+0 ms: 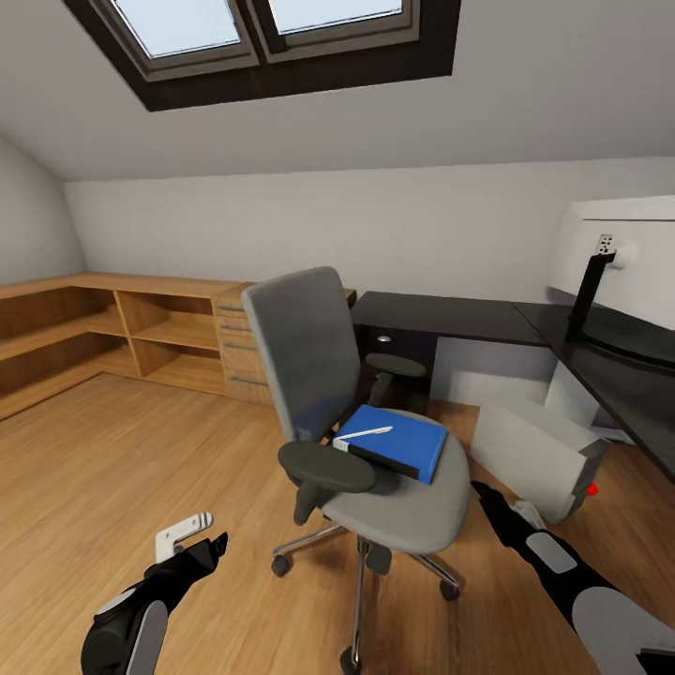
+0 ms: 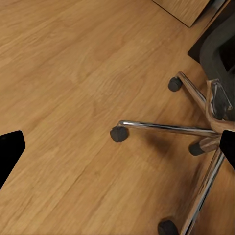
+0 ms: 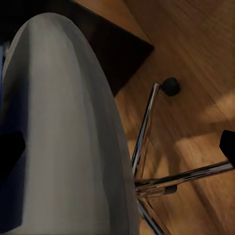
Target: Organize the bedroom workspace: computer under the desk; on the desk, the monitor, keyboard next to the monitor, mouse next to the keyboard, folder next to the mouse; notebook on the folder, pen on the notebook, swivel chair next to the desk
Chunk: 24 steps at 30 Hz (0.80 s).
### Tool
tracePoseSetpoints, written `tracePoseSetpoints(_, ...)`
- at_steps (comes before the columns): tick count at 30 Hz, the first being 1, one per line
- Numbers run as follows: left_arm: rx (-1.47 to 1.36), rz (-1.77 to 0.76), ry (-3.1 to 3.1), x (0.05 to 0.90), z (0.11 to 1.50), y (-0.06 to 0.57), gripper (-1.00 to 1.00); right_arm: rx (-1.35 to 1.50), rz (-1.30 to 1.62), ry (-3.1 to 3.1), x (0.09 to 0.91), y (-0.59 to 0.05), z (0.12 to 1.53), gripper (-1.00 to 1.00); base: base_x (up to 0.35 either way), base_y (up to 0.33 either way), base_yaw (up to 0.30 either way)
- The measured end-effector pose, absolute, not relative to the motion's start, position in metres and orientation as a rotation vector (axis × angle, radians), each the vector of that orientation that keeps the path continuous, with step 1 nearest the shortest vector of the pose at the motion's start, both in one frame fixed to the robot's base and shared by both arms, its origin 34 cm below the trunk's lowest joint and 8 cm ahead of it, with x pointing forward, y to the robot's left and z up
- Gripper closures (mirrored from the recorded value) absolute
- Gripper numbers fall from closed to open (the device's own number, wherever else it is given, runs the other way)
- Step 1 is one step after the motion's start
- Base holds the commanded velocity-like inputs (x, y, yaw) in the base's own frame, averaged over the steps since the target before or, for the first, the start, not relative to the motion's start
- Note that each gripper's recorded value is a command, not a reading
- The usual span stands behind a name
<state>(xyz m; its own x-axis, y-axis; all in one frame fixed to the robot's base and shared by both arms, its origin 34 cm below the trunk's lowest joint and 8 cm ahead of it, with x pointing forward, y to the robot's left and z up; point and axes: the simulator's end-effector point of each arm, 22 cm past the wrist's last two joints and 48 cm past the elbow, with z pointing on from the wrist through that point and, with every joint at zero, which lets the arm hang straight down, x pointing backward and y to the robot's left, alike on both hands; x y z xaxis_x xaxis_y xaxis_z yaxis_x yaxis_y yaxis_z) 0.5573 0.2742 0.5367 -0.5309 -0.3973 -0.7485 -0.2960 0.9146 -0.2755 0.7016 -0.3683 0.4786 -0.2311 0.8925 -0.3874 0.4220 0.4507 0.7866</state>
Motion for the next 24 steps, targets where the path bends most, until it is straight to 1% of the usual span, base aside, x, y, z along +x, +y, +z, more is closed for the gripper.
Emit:
tracePoseSetpoints(5,-0.493,-0.142,2.166,0.557,0.537,0.275,-1.0,1.108,0.692,1.83,0.702,-0.367,0.48,-1.0,0.02,0.0,-0.001)
tracePoseSetpoints(16,-0.494,-0.141,2.164,0.557,0.538,0.275,-1.0,1.069,0.738,1.801,0.706,-0.362,0.49,-1.0,0.247,0.0,0.0)
tracePoseSetpoints(24,-0.496,-0.14,2.164,0.557,0.537,0.276,-1.0,1.069,0.74,1.801,0.706,-0.361,0.489,-1.0,0.077,0.0,0.0)
